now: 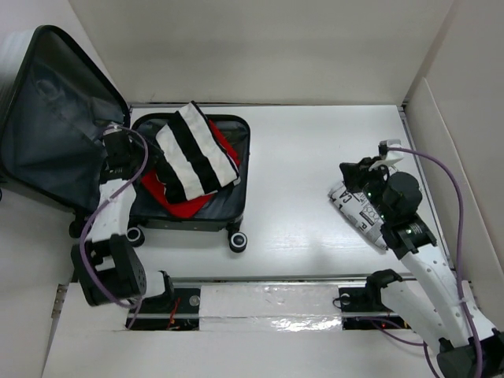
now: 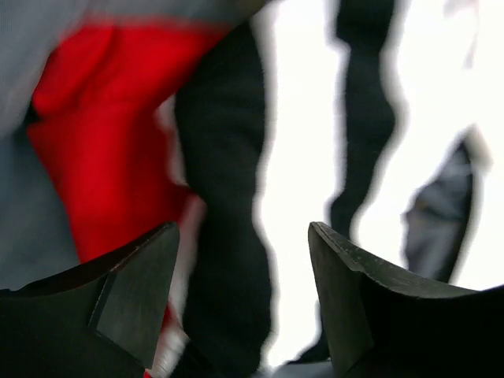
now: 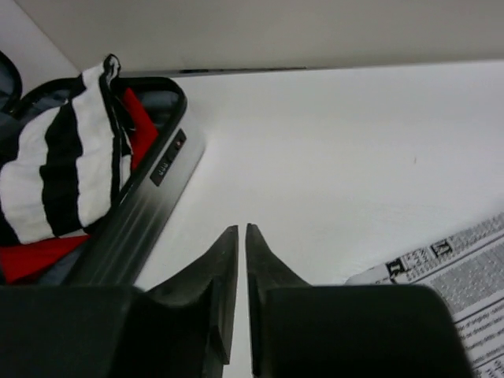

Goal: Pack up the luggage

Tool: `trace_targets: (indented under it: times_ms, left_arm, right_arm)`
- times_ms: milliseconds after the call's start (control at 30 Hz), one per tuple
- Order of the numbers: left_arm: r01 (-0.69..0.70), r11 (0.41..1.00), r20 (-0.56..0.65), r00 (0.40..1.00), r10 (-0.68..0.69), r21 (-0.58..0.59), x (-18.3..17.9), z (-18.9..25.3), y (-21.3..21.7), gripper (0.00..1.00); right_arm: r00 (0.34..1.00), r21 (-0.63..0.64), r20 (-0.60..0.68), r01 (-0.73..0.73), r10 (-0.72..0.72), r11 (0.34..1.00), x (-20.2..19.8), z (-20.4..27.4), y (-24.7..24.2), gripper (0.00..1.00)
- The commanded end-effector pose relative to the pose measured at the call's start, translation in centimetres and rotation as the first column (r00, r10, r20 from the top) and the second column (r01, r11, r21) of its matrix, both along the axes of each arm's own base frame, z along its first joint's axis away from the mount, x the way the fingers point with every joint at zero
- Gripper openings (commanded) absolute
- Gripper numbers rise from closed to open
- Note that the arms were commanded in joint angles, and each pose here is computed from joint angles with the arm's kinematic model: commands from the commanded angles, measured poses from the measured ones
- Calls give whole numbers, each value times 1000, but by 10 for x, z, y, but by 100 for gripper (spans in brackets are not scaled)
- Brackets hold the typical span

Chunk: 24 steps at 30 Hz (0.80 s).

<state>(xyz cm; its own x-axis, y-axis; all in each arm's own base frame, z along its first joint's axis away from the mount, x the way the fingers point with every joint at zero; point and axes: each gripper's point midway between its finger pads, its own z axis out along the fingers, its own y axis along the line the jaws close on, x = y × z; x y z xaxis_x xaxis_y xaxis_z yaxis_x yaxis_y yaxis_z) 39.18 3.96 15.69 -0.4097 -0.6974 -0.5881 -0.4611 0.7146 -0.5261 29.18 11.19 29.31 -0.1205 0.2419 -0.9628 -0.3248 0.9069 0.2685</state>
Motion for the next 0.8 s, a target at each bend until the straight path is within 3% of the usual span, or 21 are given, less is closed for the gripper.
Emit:
trace_targets:
  times_ms: [0,100,133,167,200,267,300,367,433,467,567,633,700,767]
  left_arm:
    - [-15,999,264,964,2,48,0,91,-14,63]
    - [59,993,370,924,-93,102,-11,134,-52,58]
    - [77,990,406,906,-119,119,-18,148,-63,56]
    - [108,986,424,893,-152,127,-23,152,-75,54]
    - [141,981,449,874,-187,133,-27,158,-88,48]
    - [274,955,480,826,-295,115,-44,158,-130,35]
    - [324,940,505,797,-332,106,-50,162,-146,26]
    - [476,877,510,738,-442,70,-71,147,-193,8]
    - [531,845,493,720,-488,61,-80,131,-220,0]
    - [590,805,488,687,-539,58,-95,126,-247,0]
    - [638,768,501,648,-574,54,-110,113,-278,0]
    - [664,746,501,629,-595,52,-110,106,-287,6]
    - [687,725,511,603,-613,60,-114,103,-296,13]
    - [697,714,502,592,-630,74,-119,96,-301,16]
  right_arm:
    - [993,-25,-77,89,-91,996,10,-30,-12,10]
    - [974,-54,-151,165,-172,985,18,-60,-23,15]
    - [964,-71,-180,187,-197,980,21,-72,-26,24]
    - [955,-83,-199,209,-222,974,23,-83,-29,47]
    - [940,-101,-212,253,-269,962,27,-90,-39,58]
    - [908,-144,-286,274,-305,951,33,-116,-44,78]
    - [886,-164,-305,312,-349,936,36,-122,-52,81]
    - [833,-216,-383,340,-400,915,40,-150,-62,84]
    - [806,-230,-426,344,-412,910,44,-165,-66,84]
    - [791,-239,-445,347,-420,907,45,-173,-69,85]
    - [741,-269,-530,314,-412,910,45,-205,-64,85]
    - [720,-272,-574,281,-389,920,48,-220,-57,74]
    - [715,-269,-591,262,-374,927,51,-222,-51,77]
    - [711,-279,-597,250,-372,927,62,-220,-44,70]
